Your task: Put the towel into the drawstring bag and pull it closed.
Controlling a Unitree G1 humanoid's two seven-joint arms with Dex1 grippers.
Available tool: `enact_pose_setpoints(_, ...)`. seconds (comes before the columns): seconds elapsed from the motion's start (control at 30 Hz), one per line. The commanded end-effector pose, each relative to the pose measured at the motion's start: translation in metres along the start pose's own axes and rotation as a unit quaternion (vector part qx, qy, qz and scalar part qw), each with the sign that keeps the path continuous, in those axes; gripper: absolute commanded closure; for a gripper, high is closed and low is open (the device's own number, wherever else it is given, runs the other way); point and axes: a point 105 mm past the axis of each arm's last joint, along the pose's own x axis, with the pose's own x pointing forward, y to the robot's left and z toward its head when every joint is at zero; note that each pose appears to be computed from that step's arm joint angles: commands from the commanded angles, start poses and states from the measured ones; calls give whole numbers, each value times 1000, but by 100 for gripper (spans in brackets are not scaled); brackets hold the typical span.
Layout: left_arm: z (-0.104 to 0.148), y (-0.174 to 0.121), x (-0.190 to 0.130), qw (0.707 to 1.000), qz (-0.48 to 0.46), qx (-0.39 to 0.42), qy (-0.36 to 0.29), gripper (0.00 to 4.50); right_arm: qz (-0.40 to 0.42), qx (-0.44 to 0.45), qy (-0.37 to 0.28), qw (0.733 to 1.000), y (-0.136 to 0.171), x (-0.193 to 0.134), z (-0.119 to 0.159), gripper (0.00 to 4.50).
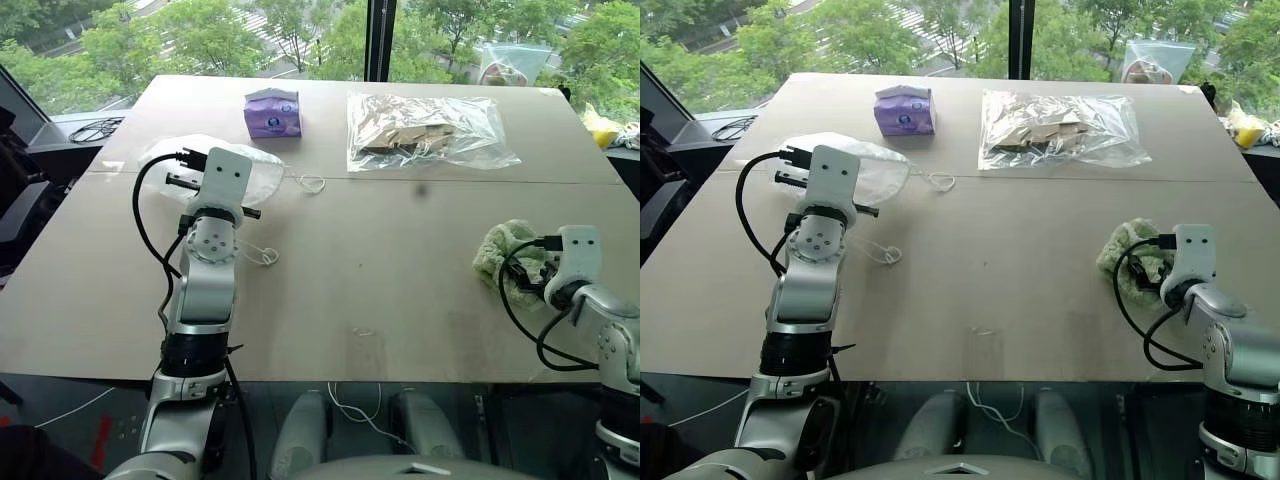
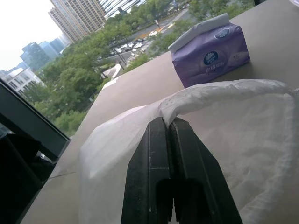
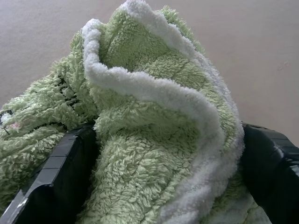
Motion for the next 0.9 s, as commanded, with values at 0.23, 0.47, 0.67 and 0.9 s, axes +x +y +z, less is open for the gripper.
enact_pose_setpoints(0.23,15,3,5,998,-13,-53,-17,450,89,127,102,983,39,7,-51,420)
enact_pose_setpoints(0.47,8,-16,4,975,-72,-208,16,450,198,269,19,942,78,6,-3,450)
enact_pose_setpoints(0.67,31,-34,0,946,-194,-257,-25,450,331,321,-38,887,120,-11,42,450)
enact_pose_setpoints(0.9,46,-41,-10,925,-277,-254,-54,450,479,255,-21,840,179,-46,60,450)
